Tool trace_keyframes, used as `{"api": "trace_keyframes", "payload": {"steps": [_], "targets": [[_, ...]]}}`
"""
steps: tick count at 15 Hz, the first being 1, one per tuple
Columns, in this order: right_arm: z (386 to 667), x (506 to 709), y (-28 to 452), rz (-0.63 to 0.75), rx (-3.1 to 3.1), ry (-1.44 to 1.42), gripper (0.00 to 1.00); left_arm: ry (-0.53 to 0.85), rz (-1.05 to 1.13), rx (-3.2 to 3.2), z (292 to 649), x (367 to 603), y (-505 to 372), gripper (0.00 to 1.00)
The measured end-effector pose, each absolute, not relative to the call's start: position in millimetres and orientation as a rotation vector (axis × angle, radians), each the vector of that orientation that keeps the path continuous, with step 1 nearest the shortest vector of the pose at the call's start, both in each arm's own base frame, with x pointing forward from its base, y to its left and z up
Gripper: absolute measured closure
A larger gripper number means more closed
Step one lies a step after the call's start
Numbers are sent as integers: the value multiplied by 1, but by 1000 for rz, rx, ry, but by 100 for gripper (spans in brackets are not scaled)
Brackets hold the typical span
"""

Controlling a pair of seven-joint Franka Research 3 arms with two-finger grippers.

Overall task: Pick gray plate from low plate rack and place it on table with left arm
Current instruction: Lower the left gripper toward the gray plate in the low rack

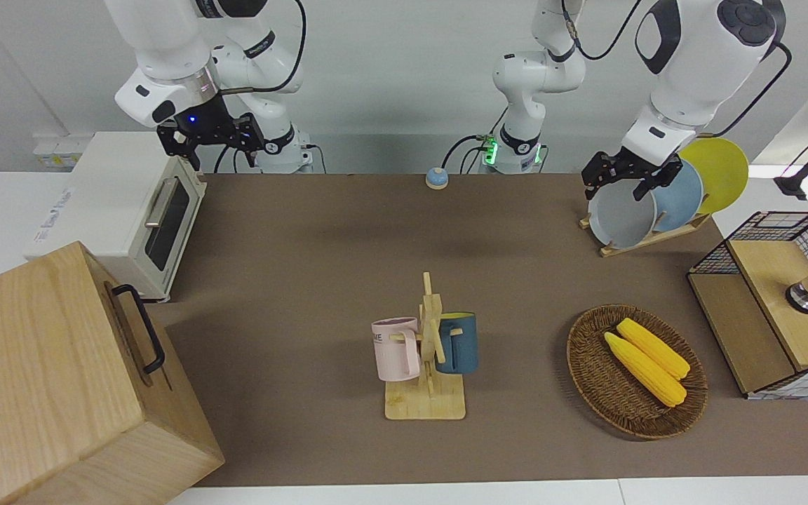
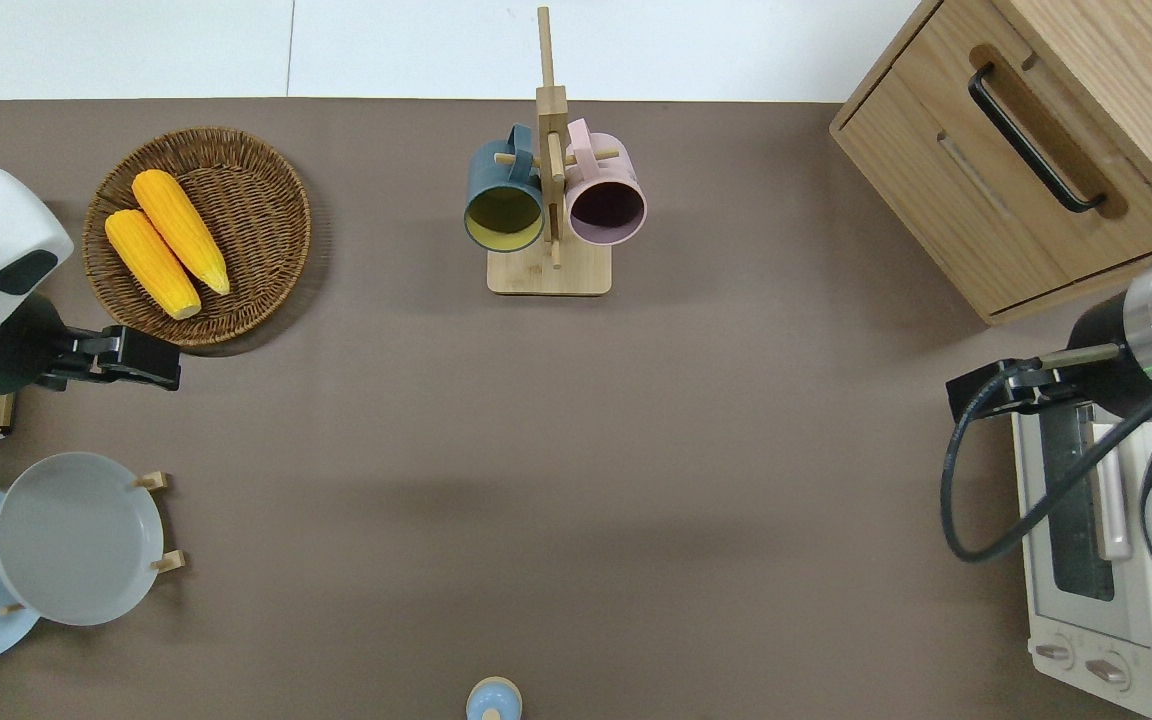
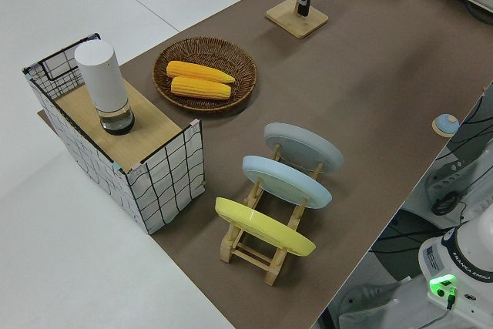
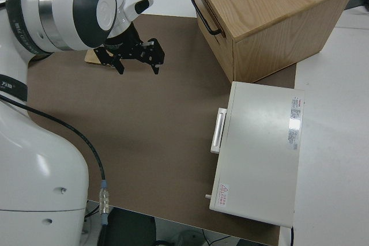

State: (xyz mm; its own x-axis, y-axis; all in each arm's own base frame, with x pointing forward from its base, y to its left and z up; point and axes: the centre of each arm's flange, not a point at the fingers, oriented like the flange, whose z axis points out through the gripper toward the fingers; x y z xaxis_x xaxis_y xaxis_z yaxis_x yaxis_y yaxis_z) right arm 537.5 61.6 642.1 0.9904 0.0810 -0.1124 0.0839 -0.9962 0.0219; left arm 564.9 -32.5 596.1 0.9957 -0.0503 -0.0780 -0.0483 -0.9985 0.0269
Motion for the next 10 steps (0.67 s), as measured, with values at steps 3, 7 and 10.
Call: {"api": "trace_keyframes", "payload": {"steps": [3, 7, 10], "targets": [[642, 537, 62, -174, 3108, 129, 1, -71, -124, 3113, 595, 565, -30, 0], [642, 537, 62, -174, 3108, 129, 1, -64, -132, 3113, 593, 567, -28, 0], [642, 537, 62, -174, 3108, 129, 1, -64, -139, 3112, 592, 566, -28, 0]]}}
